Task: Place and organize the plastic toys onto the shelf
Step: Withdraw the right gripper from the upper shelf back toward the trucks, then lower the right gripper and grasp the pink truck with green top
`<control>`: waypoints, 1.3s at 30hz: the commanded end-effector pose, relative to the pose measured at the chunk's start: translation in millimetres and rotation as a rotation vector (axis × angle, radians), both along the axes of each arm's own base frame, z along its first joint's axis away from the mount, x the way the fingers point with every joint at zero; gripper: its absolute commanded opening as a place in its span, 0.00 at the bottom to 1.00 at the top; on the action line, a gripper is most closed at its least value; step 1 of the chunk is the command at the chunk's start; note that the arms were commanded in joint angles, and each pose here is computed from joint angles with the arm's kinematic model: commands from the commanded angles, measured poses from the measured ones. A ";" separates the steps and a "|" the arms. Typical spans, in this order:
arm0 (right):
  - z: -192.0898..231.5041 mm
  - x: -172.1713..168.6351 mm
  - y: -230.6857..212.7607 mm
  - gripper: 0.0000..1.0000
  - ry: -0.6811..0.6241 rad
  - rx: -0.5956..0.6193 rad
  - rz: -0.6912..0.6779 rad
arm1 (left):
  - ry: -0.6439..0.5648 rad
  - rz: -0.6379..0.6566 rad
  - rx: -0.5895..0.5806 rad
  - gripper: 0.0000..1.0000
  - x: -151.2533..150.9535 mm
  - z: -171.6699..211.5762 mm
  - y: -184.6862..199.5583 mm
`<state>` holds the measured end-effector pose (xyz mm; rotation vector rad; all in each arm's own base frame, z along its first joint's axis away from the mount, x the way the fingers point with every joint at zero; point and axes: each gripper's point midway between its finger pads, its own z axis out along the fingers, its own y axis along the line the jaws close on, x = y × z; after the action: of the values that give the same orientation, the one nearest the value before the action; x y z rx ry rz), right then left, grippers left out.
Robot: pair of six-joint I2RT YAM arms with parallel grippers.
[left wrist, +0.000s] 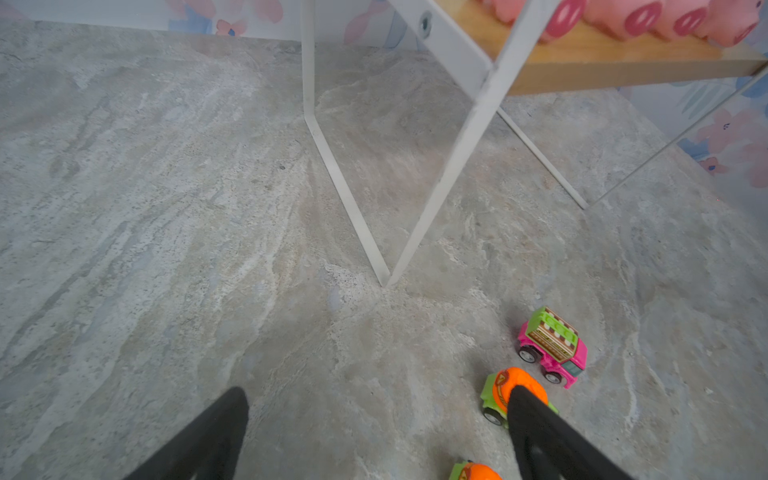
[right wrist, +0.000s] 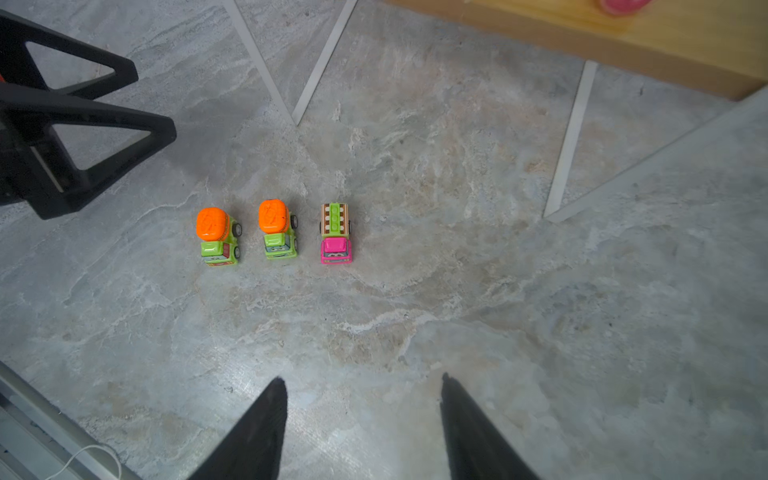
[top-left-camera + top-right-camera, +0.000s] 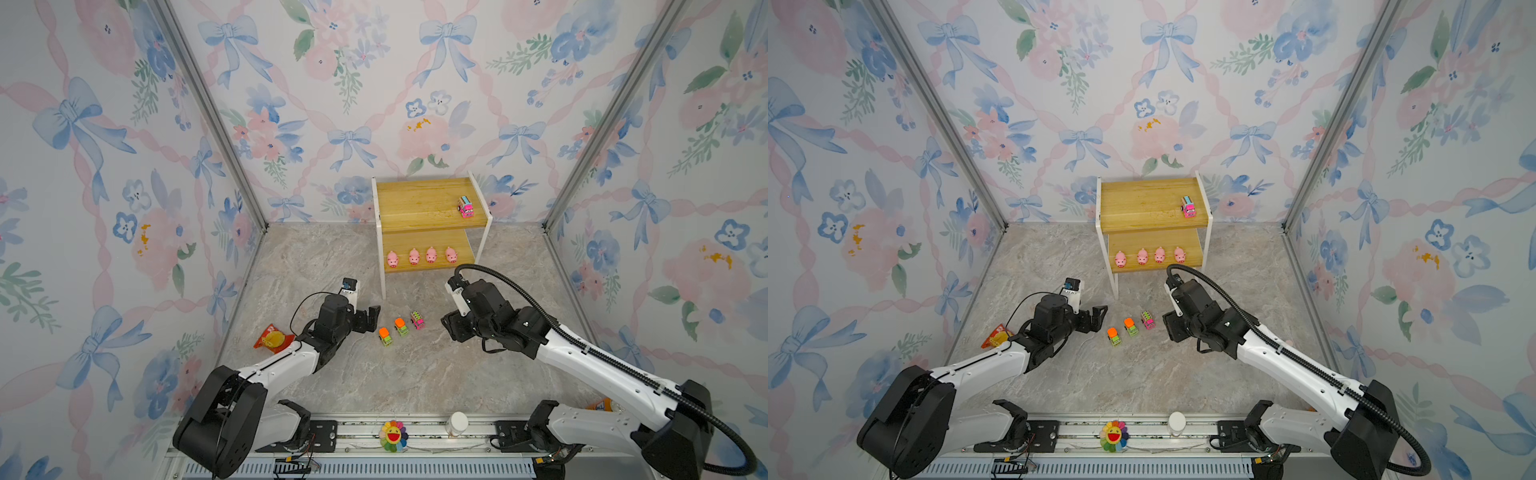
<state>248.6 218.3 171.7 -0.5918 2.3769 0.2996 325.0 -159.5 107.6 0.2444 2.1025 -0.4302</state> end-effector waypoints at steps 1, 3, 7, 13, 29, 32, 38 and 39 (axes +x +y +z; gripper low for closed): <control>-7.2 11.1 24.8 0.60 -0.033 0.077 0.002 | 0.024 -0.008 0.031 0.98 -4.4 -12.1 1.4; -24.8 11.8 35.0 0.57 -0.017 0.063 0.040 | 0.028 -0.007 0.031 0.98 -4.7 -13.6 1.3; -57.4 15.0 57.5 0.56 0.012 0.045 0.127 | 0.029 -0.016 0.019 0.98 -4.8 -14.8 -2.4; -88.1 28.4 73.9 0.58 0.043 -0.018 0.159 | 0.045 -0.014 0.030 0.98 -3.2 -21.1 -3.9; -127.2 57.0 75.5 0.52 0.125 -0.024 0.133 | 0.043 -0.001 0.040 0.98 1.0 -21.4 -3.5; -130.4 58.0 75.8 0.52 0.129 -0.021 0.134 | 0.047 -0.003 0.040 0.98 2.2 -22.4 -4.6; -132.0 64.8 77.2 0.52 0.127 -0.013 0.131 | 0.055 -0.007 0.042 0.98 4.1 -24.3 -6.7; -132.4 65.4 77.5 0.52 0.127 -0.012 0.131 | 0.055 -0.007 0.042 0.98 4.3 -24.4 -6.8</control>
<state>303.6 290.7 35.2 -0.7578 2.4903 0.3728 323.2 -161.1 75.8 0.2582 2.1907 -0.3972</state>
